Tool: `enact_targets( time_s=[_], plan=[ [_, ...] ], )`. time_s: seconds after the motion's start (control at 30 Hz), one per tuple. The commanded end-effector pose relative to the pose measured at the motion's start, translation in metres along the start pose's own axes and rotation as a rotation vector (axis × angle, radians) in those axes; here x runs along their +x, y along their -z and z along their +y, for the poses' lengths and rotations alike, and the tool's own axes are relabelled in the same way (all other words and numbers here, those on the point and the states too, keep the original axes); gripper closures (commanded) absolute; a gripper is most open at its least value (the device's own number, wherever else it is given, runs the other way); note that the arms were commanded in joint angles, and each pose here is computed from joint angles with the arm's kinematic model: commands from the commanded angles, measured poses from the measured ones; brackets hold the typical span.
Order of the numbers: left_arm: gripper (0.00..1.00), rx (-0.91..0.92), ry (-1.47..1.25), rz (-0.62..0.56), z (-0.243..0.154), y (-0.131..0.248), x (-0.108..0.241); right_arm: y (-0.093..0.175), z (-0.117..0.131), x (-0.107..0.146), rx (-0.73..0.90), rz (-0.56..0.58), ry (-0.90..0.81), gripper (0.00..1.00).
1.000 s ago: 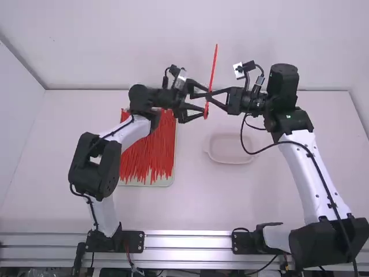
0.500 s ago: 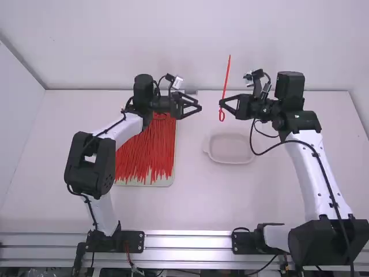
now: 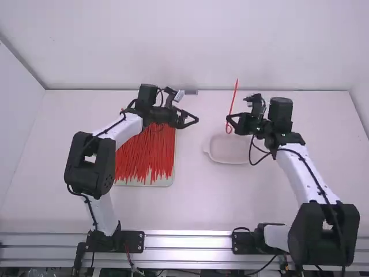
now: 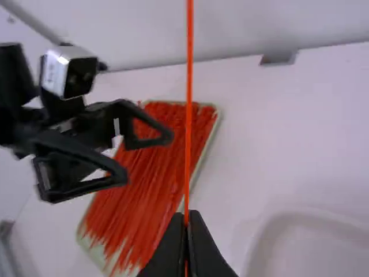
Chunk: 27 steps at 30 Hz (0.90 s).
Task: Fasten the cable tie
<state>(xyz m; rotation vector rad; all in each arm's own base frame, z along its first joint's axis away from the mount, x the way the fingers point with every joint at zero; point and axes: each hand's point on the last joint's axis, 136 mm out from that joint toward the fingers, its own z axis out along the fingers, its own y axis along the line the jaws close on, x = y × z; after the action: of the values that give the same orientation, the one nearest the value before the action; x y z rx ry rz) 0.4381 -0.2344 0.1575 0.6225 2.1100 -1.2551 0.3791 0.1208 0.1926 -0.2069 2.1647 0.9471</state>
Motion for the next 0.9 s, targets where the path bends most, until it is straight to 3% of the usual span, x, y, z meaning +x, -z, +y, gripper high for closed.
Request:
enact_targets(
  time_s=[0.0, 0.23, 0.6, 0.87],
  plan=[
    [0.01, -0.041, -0.042, -0.004, 0.009, 0.002, -0.004, -0.002, -0.028, 0.021, 0.087, -0.006, -0.072, 1.0],
    [0.01, -0.015, -0.061, 0.019, 0.005, 0.002, 0.003, -0.012, -0.063, 0.063, 0.273, 0.003, -0.092, 1.0],
    [0.01, -0.019, -0.036, 0.038, 0.006, 0.001, 0.009, -0.017, -0.082, 0.083, 0.517, 0.001, -0.026, 1.0],
    [0.01, -0.012, -0.042, 0.047, 0.005, 0.002, 0.011, -0.045, -0.104, 0.107, 0.52, 0.056, -0.039, 1.0]
  ],
)
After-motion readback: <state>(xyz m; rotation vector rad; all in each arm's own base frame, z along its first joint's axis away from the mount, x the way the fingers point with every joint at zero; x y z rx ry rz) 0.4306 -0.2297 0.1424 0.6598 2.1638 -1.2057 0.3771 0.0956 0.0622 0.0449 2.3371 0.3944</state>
